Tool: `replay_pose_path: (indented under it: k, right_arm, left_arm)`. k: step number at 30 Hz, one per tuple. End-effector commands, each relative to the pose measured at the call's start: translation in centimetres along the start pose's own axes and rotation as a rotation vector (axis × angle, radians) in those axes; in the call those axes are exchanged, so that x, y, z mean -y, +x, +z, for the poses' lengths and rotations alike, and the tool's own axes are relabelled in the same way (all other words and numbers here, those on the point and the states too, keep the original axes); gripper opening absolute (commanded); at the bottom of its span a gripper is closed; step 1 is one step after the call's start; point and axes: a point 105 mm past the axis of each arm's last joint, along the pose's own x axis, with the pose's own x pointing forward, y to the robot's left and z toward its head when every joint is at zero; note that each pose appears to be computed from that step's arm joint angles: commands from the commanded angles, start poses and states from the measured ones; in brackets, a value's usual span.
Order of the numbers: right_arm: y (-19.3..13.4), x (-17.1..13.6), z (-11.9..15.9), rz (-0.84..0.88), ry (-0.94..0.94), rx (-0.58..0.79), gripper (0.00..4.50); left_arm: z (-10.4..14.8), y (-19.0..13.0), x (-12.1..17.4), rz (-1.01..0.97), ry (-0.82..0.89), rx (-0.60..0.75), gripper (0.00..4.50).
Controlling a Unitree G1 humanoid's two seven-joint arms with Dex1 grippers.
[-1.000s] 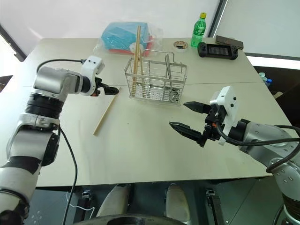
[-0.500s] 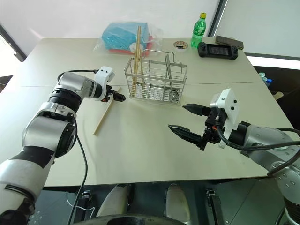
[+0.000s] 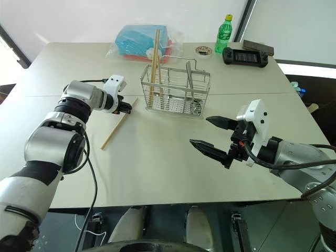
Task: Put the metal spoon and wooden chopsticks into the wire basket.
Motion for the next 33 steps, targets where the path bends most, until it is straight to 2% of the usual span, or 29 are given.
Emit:
replay_pose_path:
  k: [1,4,6,10,13,17,23,33]
  right_arm:
    - [-0.1,0.0,0.8,0.003,-0.037,0.026,4.50]
    - [-0.4,0.1,0.8,0.002,-0.040,0.014,4.50]
    - [-0.5,0.3,0.9,0.001,-0.042,0.010,4.50]
    - [-0.7,0.4,1.1,0.000,-0.042,0.003,4.50]
    - [-0.6,0.3,1.2,0.004,-0.043,0.003,4.50]
    - [-0.5,0.1,1.3,0.004,-0.045,0.003,4.50]
    - [-0.8,-0.4,1.3,-0.020,-0.047,0.012,4.50]
    - [-1.6,-0.3,1.6,-0.117,-0.048,0.042,4.50]
  left_arm:
    - [5.5,-3.0,-1.5,0.058,-0.011,0.280,0.03]
    - [10.6,-7.3,-3.4,0.169,-0.024,0.612,0.03]
    - [13.8,-11.1,-3.3,0.167,-0.028,0.850,0.03]
    - [18.2,-18.7,-0.8,0.084,0.022,1.250,0.03]
    - [19.9,-21.5,1.7,0.029,0.073,1.404,0.03]
    - [21.7,-22.3,4.9,-0.060,0.094,1.484,0.03]
    - [22.2,-19.6,8.7,-0.175,0.128,1.466,0.03]
    - [20.9,-15.5,11.1,-0.268,0.136,1.382,0.03]
